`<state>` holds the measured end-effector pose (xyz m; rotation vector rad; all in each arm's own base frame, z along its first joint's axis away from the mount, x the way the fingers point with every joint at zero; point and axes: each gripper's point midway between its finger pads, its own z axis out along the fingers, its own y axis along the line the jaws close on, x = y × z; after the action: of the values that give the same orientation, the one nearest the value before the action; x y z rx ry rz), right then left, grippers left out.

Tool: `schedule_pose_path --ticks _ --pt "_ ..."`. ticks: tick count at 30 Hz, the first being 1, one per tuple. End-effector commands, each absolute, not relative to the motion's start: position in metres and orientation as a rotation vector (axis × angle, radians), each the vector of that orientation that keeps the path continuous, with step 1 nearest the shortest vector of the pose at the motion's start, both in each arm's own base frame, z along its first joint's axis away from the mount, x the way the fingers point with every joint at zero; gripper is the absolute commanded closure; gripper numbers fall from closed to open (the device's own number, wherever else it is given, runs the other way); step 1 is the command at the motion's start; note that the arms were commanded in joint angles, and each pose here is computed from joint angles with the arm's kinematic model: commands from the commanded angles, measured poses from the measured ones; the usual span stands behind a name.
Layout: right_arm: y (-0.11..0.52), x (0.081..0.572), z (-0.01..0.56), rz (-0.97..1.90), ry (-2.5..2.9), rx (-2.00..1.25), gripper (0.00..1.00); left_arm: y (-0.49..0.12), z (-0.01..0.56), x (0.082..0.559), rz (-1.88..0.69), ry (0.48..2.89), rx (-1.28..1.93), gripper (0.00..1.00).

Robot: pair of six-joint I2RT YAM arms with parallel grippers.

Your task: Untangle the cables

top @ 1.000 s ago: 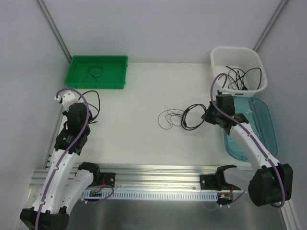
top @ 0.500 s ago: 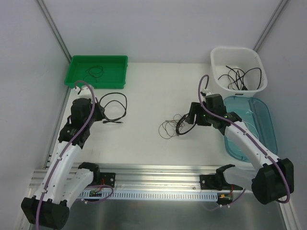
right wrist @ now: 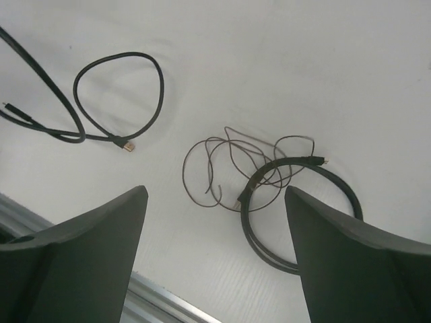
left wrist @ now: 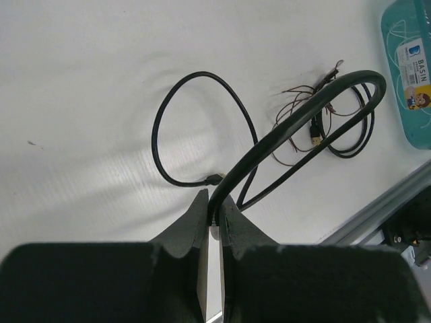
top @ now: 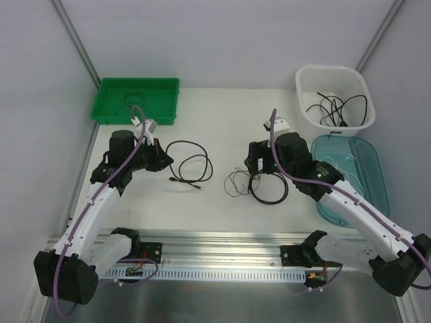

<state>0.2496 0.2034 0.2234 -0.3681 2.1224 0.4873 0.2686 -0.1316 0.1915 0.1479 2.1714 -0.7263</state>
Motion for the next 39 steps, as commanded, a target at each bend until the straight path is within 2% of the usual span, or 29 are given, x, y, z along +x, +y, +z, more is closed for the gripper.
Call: schedule_pose_path --ticks 1,3,7,10,20,23,26,27,29,30,31,33,34,35,37,38,39 --pt "0.165 0.267 0.253 0.178 2.092 -0.270 0.11 -0.140 0.222 0.273 -0.777 2.063 0.226 1.00" --pt "0.176 0.262 0.253 0.240 2.072 -0.351 0.11 -0.142 0.224 0.272 -0.792 2.057 0.236 1.00" --pt "0.259 0.227 0.280 0.812 1.899 -0.586 0.11 -0.147 0.226 0.269 -0.829 2.050 0.263 1.00" --pt "0.301 0.214 0.290 1.028 1.828 -0.666 0.11 -0.150 0.228 0.267 -0.846 2.041 0.284 1.00" --pt "0.367 0.238 0.258 1.060 1.854 -0.755 0.15 -0.161 0.233 0.258 -0.890 2.011 0.354 1.00" --pt "0.375 0.242 0.251 1.061 1.870 -0.772 0.26 -0.163 0.234 0.257 -0.900 2.007 0.362 1.00" --pt "0.376 0.244 0.253 1.050 1.866 -0.780 0.48 -0.164 0.235 0.257 -0.907 2.006 0.361 1.00" --pt "0.375 0.245 0.256 1.045 1.870 -0.777 0.60 -0.163 0.234 0.257 -0.903 2.008 0.357 1.00" --pt "0.373 0.246 0.261 1.013 1.852 -0.794 0.72 -0.163 0.233 0.258 -0.897 2.011 0.350 1.00" --pt "0.370 0.247 0.265 0.995 1.846 -0.797 0.84 -0.161 0.233 0.259 -0.888 2.012 0.336 1.00" --pt "0.369 0.249 0.270 0.987 1.831 -0.795 0.89 -0.161 0.233 0.259 -0.884 2.014 0.331 0.99" --pt "0.361 0.246 0.271 0.951 1.843 -0.809 0.99 -0.159 0.234 0.260 -0.869 2.009 0.318 0.87" --pt "0.359 0.247 0.277 0.941 1.832 -0.811 0.99 -0.158 0.235 0.261 -0.862 2.004 0.313 0.81" --pt "0.355 0.247 0.282 0.928 1.821 -0.809 0.99 -0.157 0.237 0.260 -0.857 2.000 0.313 0.67" --pt "0.347 0.249 0.290 0.872 1.811 -0.810 0.99 -0.154 0.241 0.261 -0.835 1.986 0.302 0.52" --pt "0.340 0.248 0.295 0.844 1.810 -0.810 0.99 -0.153 0.243 0.260 -0.824 1.974 0.300 0.39" --pt "0.332 0.253 0.299 0.792 1.809 -0.788 0.99 -0.151 0.245 0.261 -0.813 1.965 0.294 0.33"
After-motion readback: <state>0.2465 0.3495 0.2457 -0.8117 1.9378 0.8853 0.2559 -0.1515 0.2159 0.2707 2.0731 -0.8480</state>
